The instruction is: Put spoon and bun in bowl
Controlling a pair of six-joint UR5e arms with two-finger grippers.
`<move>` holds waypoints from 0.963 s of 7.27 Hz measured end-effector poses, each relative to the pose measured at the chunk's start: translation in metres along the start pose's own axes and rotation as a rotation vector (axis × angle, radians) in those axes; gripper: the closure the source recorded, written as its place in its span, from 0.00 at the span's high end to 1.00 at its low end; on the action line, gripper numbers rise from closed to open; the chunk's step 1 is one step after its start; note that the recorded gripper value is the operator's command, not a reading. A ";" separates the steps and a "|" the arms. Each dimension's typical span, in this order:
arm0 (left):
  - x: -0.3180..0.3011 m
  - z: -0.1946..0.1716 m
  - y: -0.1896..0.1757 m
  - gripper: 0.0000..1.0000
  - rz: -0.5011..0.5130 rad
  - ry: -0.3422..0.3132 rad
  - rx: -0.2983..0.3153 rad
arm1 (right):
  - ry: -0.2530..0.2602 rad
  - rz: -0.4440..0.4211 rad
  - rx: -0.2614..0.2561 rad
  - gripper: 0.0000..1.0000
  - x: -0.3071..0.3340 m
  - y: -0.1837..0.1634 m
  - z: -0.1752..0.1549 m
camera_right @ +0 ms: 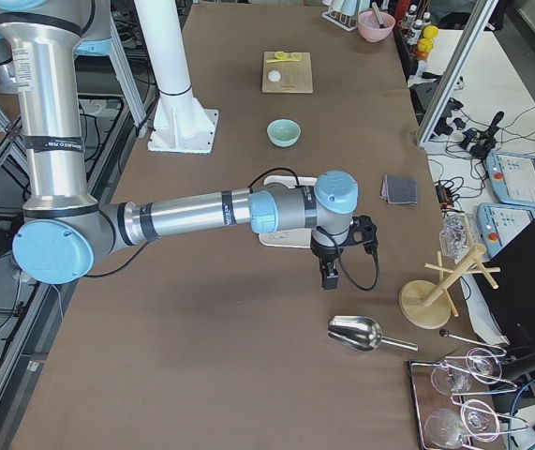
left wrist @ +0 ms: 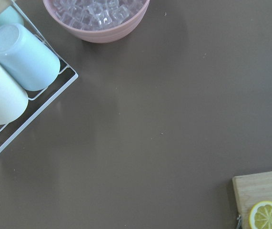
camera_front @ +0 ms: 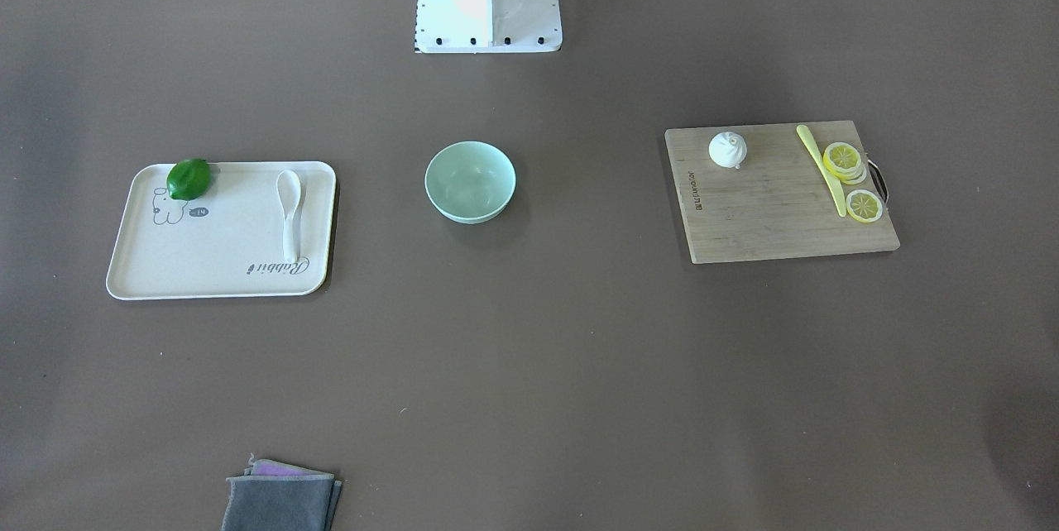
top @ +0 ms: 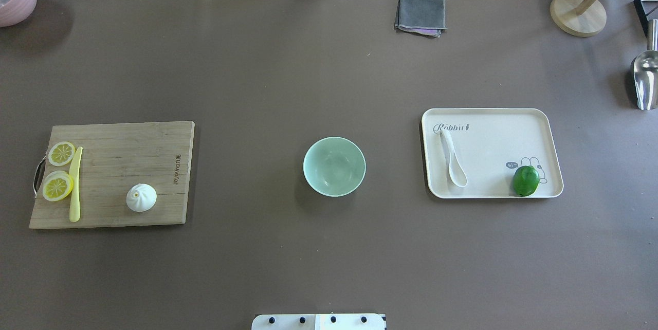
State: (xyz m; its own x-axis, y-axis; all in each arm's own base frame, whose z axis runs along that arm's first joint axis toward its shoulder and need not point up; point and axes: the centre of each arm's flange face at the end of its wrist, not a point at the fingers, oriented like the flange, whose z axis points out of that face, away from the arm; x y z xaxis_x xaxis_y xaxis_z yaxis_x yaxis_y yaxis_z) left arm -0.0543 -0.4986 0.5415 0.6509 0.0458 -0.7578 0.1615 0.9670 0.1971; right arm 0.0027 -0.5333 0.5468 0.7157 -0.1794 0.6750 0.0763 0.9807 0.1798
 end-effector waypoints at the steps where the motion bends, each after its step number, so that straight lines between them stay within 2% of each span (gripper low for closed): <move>1: 0.013 -0.002 -0.008 0.98 -0.022 0.043 0.004 | -0.003 -0.043 0.012 1.00 -0.041 -0.019 0.013; 2: 0.027 -0.002 -0.019 0.98 -0.013 0.066 0.011 | -0.018 -0.088 0.034 1.00 -0.092 -0.031 0.036; 3: 0.045 0.001 -0.034 0.98 0.018 0.080 0.016 | -0.055 -0.092 0.064 1.00 -0.146 -0.040 0.054; 5: 0.073 0.018 -0.047 0.98 0.077 0.098 0.003 | -0.129 -0.082 0.083 1.00 -0.243 -0.050 0.079; 7: 0.079 0.035 -0.046 0.98 0.104 0.082 -0.004 | -0.113 -0.034 0.082 1.00 -0.307 -0.040 0.110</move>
State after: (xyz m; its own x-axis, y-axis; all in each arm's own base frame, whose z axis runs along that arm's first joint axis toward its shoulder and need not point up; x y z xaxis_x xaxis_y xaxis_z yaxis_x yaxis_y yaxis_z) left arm 0.0153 -0.5479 0.4947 0.6012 0.1656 -0.7818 0.0932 0.9571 0.2744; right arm -0.2968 -0.5262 0.4111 0.6307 -0.2246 0.7428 0.0389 0.9652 0.2587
